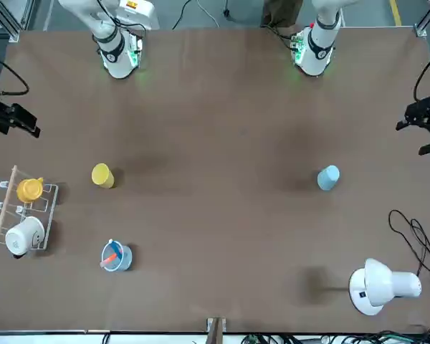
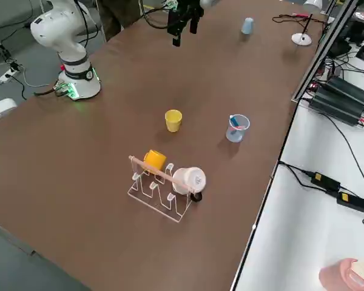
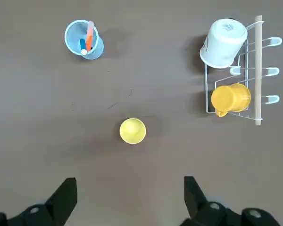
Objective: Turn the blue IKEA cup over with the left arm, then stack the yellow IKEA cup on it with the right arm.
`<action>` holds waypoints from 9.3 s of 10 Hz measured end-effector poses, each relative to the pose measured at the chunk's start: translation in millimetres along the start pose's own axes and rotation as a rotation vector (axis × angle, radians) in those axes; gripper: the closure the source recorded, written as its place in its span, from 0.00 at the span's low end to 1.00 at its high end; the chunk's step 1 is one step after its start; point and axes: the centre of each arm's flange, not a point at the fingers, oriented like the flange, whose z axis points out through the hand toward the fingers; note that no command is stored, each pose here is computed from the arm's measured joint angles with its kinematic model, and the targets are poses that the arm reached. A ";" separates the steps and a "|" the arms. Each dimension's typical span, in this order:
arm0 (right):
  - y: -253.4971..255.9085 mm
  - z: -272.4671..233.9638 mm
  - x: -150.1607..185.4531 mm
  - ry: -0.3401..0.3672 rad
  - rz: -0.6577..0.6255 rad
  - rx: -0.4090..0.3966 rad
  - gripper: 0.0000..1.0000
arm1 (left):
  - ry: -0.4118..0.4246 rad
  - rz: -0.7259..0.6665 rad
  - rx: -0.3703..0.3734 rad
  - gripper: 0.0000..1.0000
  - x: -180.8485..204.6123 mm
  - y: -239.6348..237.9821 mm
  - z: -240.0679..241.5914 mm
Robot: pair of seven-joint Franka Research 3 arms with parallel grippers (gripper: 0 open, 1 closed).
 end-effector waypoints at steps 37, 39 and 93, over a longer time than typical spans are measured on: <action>-7.8 1.2 0.7 0.006 -0.016 0.001 0.00 | 0.851 0.997 -0.417 0.16 -60.0 -143.6 459.9; -7.8 1.3 0.7 0.006 -0.017 0.001 0.00 | 0.851 1.000 -0.413 0.27 -58.9 -144.8 458.3; 20.9 417.8 -53.6 0.168 -0.191 -0.061 0.45 | -1.120 1.342 1.148 0.18 213.9 537.2 630.8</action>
